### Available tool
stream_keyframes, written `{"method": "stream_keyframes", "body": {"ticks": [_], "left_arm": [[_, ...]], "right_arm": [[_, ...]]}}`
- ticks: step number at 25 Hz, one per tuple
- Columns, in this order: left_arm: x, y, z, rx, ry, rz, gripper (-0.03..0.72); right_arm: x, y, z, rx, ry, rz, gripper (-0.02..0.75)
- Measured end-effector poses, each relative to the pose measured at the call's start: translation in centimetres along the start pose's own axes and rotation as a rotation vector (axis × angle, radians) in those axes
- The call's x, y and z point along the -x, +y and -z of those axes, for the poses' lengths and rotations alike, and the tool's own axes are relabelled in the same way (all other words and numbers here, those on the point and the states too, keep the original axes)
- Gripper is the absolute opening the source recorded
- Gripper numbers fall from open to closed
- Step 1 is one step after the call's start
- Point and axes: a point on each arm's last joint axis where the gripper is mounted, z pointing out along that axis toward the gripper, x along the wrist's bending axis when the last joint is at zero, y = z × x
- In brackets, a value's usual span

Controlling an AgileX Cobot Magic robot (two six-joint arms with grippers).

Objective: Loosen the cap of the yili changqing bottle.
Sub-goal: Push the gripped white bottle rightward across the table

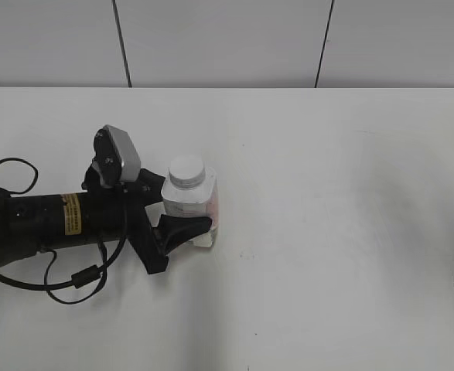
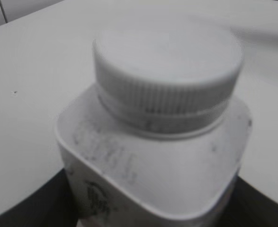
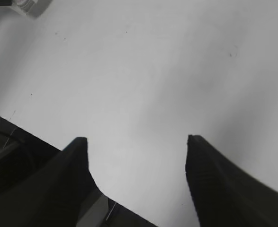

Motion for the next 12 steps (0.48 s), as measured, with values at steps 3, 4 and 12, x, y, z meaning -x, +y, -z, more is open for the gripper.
{"method": "stream_keyframes", "body": {"ticks": [3, 4, 12], "left_arm": [[-0.1, -0.4, 0.0, -0.043, 0.008, 0.012, 0.459], [-0.1, -0.6, 0.0, -0.062, 0.007, 0.013, 0.459], [0.3, -0.9, 0.0, -0.094, -0.036, -0.011, 0.459]], "right_arm": [[0.8, 2.0, -0.8, -0.044, 0.036, 0.057, 0.483], [0.9, 2.7, -1.1, -0.053, 0.046, 0.072, 0.479], [-3.3, 7.0, -5.1, -0.160, 0.132, 0.346, 0.471]]}}
